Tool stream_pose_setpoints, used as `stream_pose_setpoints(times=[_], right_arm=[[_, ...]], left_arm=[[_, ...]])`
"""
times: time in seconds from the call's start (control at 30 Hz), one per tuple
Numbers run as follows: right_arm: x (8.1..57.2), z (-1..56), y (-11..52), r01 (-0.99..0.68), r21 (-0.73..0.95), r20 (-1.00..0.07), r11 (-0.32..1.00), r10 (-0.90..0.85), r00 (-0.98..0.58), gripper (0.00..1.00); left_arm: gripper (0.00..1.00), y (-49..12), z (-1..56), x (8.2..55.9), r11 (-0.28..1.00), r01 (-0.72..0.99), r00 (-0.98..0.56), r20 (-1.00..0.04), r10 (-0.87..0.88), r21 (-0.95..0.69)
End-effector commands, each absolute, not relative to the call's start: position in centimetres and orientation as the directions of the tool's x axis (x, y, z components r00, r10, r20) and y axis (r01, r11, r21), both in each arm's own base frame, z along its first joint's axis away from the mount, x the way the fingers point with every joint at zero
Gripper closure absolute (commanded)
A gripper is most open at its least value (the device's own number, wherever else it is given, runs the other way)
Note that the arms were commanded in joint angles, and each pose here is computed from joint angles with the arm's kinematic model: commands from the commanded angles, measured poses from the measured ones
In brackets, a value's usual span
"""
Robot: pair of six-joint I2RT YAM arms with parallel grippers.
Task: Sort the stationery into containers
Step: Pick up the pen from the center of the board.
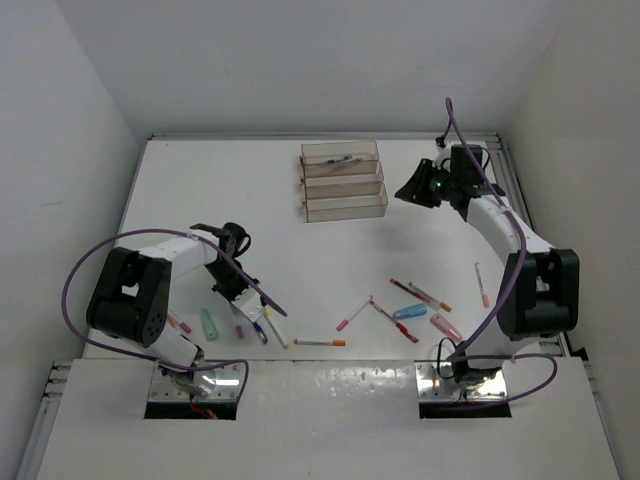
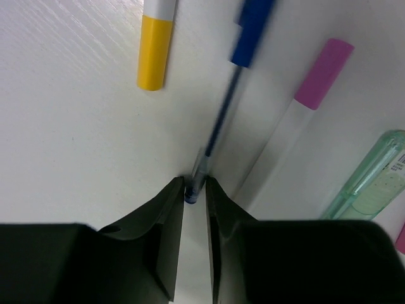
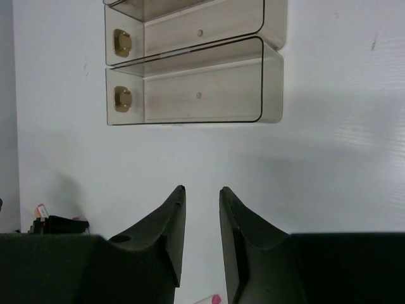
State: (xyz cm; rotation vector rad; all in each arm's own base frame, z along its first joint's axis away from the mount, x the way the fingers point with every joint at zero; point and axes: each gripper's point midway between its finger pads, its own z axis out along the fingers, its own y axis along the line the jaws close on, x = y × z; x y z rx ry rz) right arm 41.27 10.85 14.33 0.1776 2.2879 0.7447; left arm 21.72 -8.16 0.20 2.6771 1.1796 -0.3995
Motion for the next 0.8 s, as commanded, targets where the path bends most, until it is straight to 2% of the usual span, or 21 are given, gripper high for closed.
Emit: stream_pose_setpoints(times=[0.0, 0.1, 0.33, 0.67, 0.77], right_arm=[[42.4, 15.5, 10.5, -0.116, 0.543, -0.634, 0.832, 0.315, -0.707, 0.72], [42.4, 15.4, 10.5, -0.119, 0.540, -0.633, 0.833, 0.309, -0.709, 0.72], [42.7, 15.7, 10.5, -0.125, 0.538, -0.641, 0.834, 0.308, -0.703, 0.72], [42.7, 16.4, 11.2, -0.168, 0.527, -0.662, 0.833, 0.278, -0.696, 0.73], [42.8, 16.8, 11.3, -0.187, 0.528, -0.671, 0.829, 0.272, -0.689, 0.73]], left_arm=[[0.78, -8.7, -0.5, 21.7, -0.776, 0.621, 0.762, -0.313, 0.566, 0.108], [0.83, -8.8, -0.4, 21.7, -0.785, 0.608, 0.774, -0.309, 0.552, 0.120], [0.86, -8.9, 0.3, 22.1, -0.808, 0.565, 0.810, -0.297, 0.506, 0.166], [0.90, -11.7, 6.1, 24.6, -0.750, 0.501, 0.865, -0.271, 0.422, 0.431], [0.98, -12.6, 8.4, 25.2, -0.705, 0.505, 0.863, -0.284, 0.418, 0.497]])
